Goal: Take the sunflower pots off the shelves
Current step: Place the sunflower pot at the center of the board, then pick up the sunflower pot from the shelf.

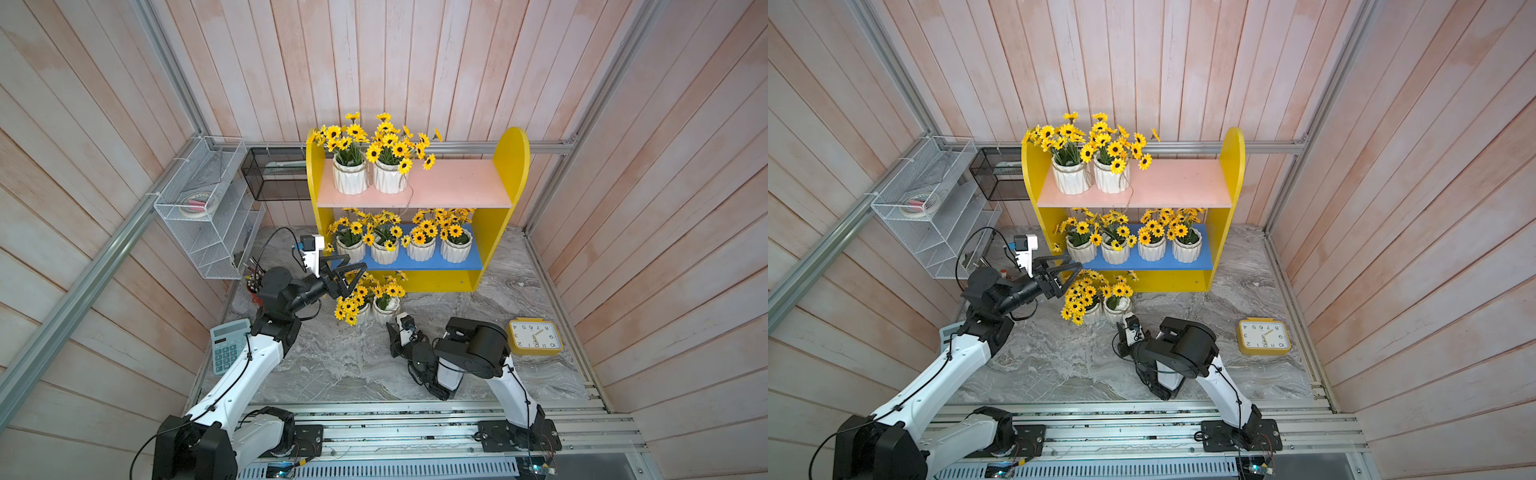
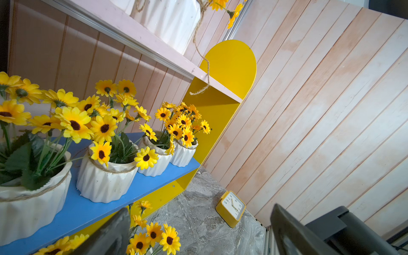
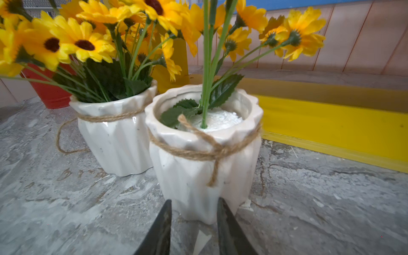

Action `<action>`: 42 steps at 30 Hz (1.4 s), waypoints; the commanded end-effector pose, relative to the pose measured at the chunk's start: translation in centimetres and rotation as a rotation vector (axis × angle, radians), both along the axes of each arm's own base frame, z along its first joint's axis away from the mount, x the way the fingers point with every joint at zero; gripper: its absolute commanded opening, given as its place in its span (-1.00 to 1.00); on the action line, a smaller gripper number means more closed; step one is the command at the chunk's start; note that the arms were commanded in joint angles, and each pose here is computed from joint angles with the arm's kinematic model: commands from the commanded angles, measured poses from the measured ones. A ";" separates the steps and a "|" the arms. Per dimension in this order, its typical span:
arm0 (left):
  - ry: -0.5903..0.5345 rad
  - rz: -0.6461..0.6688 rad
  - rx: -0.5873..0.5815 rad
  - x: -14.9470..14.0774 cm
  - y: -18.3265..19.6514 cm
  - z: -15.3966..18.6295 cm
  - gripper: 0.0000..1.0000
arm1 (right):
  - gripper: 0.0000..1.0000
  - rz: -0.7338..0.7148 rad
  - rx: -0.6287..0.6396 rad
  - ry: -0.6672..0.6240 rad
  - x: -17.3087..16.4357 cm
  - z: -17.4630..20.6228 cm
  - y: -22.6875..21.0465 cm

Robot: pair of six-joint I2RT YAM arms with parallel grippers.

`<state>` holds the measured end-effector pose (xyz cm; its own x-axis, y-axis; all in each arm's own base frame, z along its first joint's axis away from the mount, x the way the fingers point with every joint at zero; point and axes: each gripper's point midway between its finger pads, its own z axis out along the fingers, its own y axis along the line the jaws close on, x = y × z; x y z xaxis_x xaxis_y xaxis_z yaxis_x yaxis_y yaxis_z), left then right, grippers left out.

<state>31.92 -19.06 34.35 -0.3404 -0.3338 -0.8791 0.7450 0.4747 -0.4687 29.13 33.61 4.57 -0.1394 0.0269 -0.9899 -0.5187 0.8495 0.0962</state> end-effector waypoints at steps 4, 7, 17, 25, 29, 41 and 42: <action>-0.024 0.004 0.011 -0.4 0.0 0.5 1.00 | -0.12 -0.010 0.162 -0.075 -1.5 5.3 -1.2; -0.043 0.036 0.017 -0.6 0.4 1.0 1.00 | 0.07 -0.031 0.155 -0.093 -2.4 6.5 -2.3; -0.029 0.308 0.081 1.1 4.1 1.6 1.00 | 0.31 -0.071 0.113 -0.209 -5.7 13.8 -4.7; -0.103 0.368 0.072 0.1 5.3 3.2 1.00 | 0.61 -0.003 0.044 -0.206 -5.9 23.3 -3.7; -0.147 0.341 0.061 -0.8 5.1 3.9 1.00 | 0.74 -0.004 0.068 -0.252 -5.4 28.6 -5.0; -0.315 -0.066 -0.005 -6.9 0.6 6.2 1.00 | 0.95 0.045 0.072 -0.434 0.0 41.4 -6.1; -0.325 -0.099 -0.015 -7.4 0.4 6.4 1.00 | 0.96 0.044 0.056 -0.447 0.9 42.0 -6.1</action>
